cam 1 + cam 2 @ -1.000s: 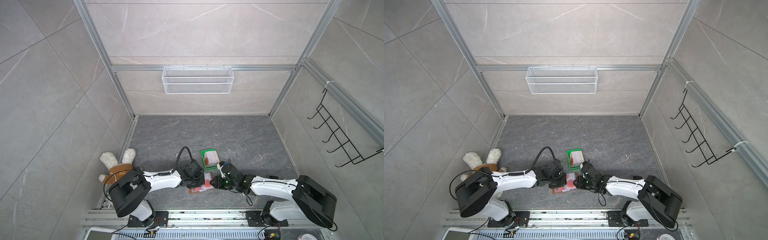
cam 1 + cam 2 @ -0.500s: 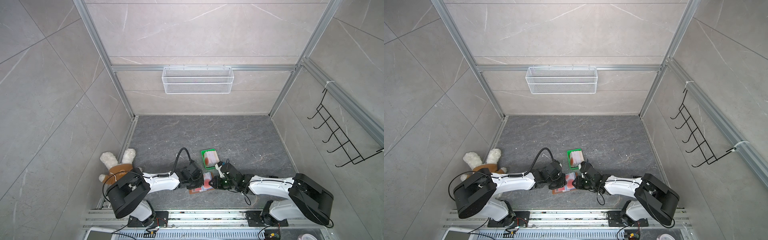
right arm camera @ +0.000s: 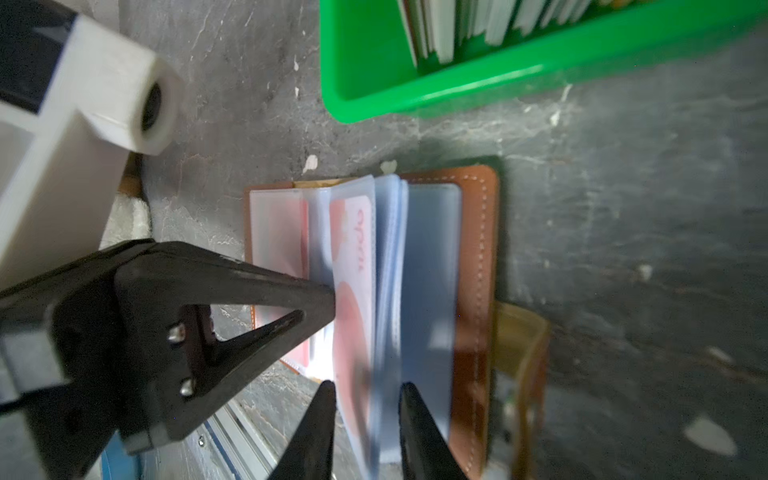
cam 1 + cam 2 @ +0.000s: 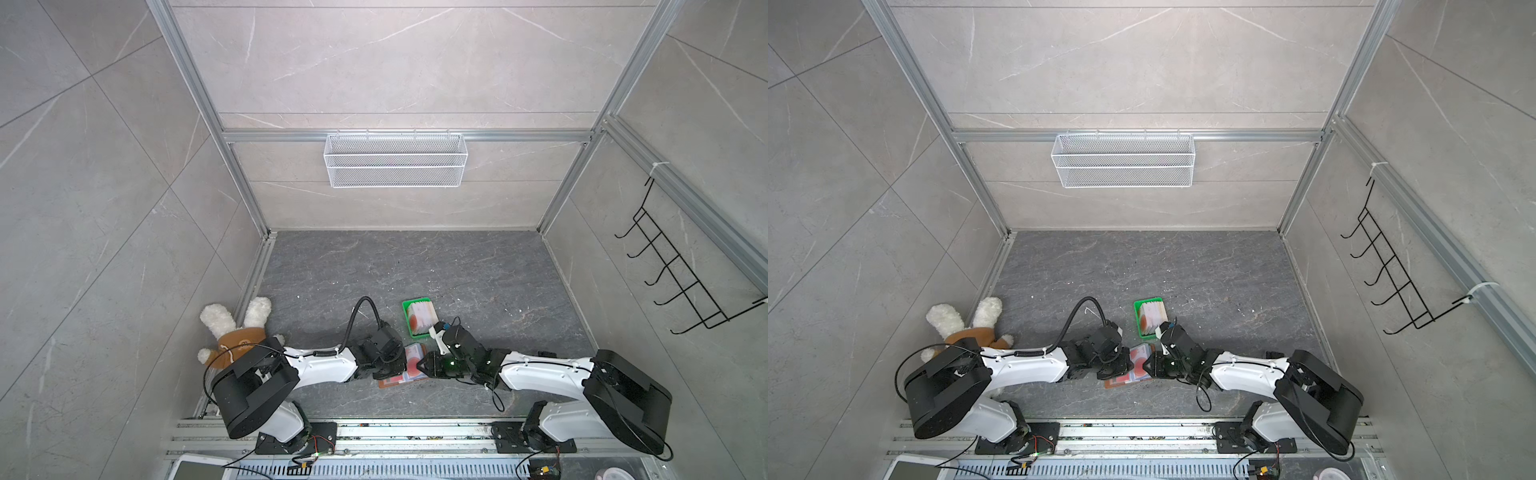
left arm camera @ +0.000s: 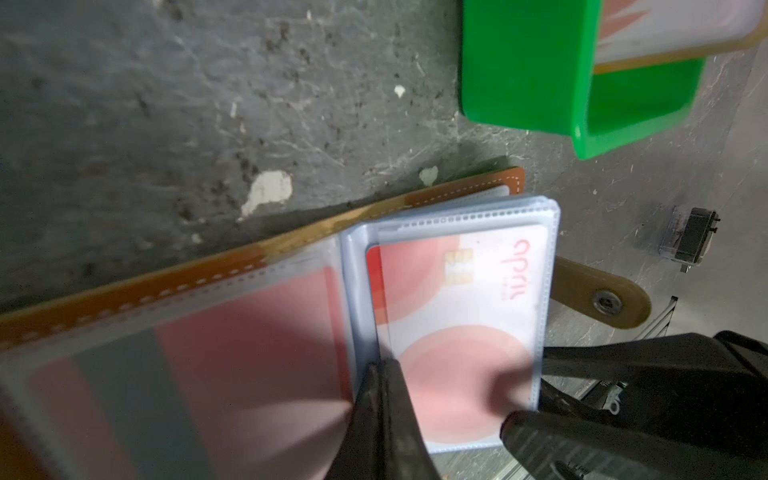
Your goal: Put the credit cards into the card holder
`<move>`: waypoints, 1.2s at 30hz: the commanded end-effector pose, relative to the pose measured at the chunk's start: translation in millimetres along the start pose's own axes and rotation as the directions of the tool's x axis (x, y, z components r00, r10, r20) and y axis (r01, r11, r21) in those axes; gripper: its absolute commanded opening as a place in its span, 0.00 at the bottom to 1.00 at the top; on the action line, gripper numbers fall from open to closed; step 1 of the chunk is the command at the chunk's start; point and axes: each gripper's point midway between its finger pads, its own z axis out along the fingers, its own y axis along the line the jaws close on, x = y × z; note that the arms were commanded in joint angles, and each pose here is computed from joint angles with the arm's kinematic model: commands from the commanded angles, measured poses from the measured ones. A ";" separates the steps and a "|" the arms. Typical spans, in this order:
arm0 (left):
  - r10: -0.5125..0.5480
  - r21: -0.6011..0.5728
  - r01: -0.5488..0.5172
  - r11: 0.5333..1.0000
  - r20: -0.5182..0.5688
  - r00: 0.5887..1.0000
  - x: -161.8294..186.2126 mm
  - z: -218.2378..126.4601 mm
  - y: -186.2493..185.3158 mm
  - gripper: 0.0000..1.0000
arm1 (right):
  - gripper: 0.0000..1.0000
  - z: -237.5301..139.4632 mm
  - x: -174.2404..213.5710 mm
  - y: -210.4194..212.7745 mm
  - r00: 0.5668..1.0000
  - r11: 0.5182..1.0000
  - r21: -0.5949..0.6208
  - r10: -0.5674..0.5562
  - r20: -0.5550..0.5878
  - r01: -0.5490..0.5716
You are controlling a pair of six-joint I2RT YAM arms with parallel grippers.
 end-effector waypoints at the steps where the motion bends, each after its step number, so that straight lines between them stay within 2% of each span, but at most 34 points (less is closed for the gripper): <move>1: -0.030 -0.052 0.028 0.998 -0.037 0.999 14.2 0.4 19.2 0.00 | 0.29 -3.8 -5.1 23.5 0.998 0.997 -0.058 -0.056 0.013 0.057; 15: -0.056 -0.001 0.056 0.998 0.001 0.998 11.4 -15.7 16.0 0.00 | 0.32 3.9 -2.3 37.5 0.992 0.992 0.011 -0.124 0.001 0.124; 36: -0.160 0.120 0.158 0.980 0.012 0.987 1.5 -23.9 28.8 0.00 | 0.33 21.7 11.2 76.4 0.977 0.978 -0.003 -0.211 -0.044 0.211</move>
